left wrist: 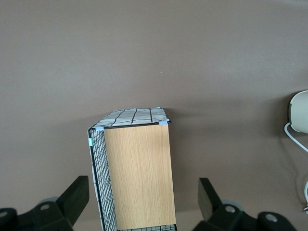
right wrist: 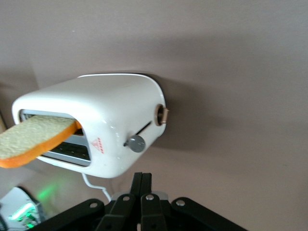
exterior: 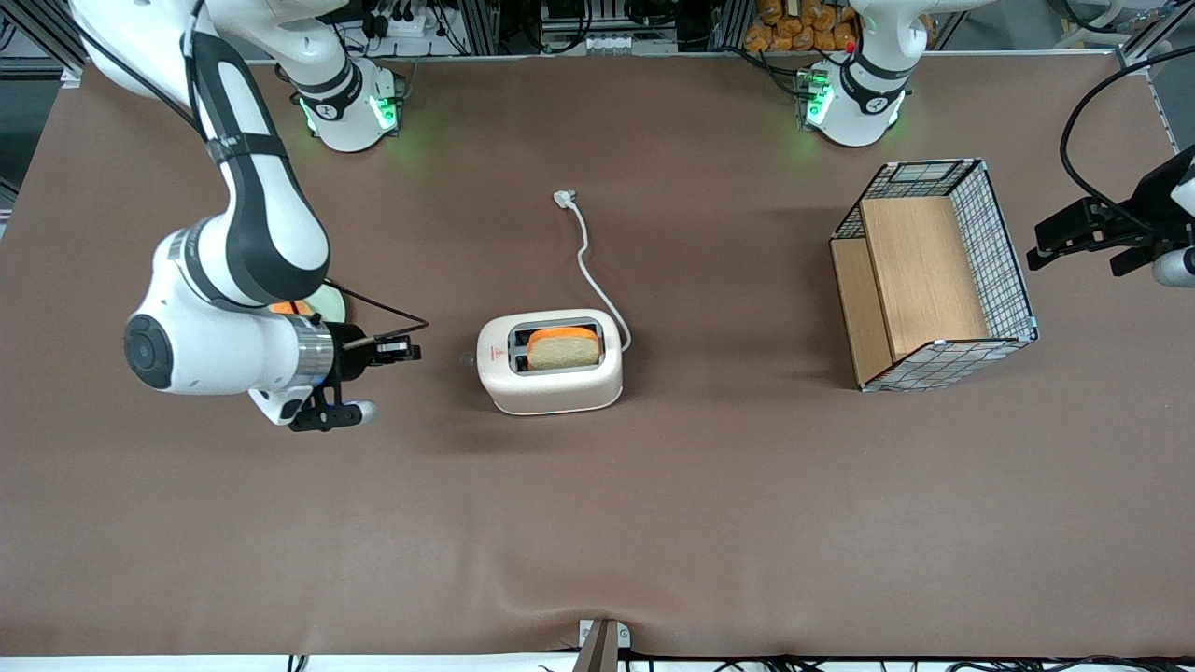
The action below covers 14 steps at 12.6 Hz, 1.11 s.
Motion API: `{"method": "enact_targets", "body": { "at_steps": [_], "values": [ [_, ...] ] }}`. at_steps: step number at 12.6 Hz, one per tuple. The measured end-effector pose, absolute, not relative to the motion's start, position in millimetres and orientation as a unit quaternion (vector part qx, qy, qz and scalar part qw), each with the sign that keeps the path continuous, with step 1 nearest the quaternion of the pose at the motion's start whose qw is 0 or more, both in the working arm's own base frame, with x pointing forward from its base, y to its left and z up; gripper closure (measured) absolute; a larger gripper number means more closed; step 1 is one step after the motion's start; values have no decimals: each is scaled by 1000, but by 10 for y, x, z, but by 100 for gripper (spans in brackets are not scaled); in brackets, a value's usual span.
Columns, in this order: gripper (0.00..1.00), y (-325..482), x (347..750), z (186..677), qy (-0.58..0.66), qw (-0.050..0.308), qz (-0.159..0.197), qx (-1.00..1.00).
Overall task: Press toaster button with right arm
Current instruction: 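Bring the right gripper beside the toaster's end, above its lever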
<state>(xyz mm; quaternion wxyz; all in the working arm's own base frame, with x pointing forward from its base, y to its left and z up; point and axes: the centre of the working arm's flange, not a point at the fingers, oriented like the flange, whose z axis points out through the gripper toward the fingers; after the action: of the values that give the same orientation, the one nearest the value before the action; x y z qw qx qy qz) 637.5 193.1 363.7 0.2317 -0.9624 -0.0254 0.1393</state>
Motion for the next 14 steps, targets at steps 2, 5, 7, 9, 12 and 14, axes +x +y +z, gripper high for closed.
{"method": "enact_targets", "body": {
  "at_steps": [2, 5, 7, 9, 12, 14],
  "values": [
    [99, 1963, 6394, 3485, -32, 249, 141, -958],
    [99, 1966, 6416, 3308, -45, 254, 134, -957],
    [99, 1987, 6433, 3277, -45, 262, 126, -956],
    [99, 2062, 6419, 3260, -47, 263, 121, -956],
    [99, 2144, 6365, 3173, -48, 261, 123, -956],
    [99, 2157, 6331, 3113, -47, 260, 130, -956]
  ]
}}
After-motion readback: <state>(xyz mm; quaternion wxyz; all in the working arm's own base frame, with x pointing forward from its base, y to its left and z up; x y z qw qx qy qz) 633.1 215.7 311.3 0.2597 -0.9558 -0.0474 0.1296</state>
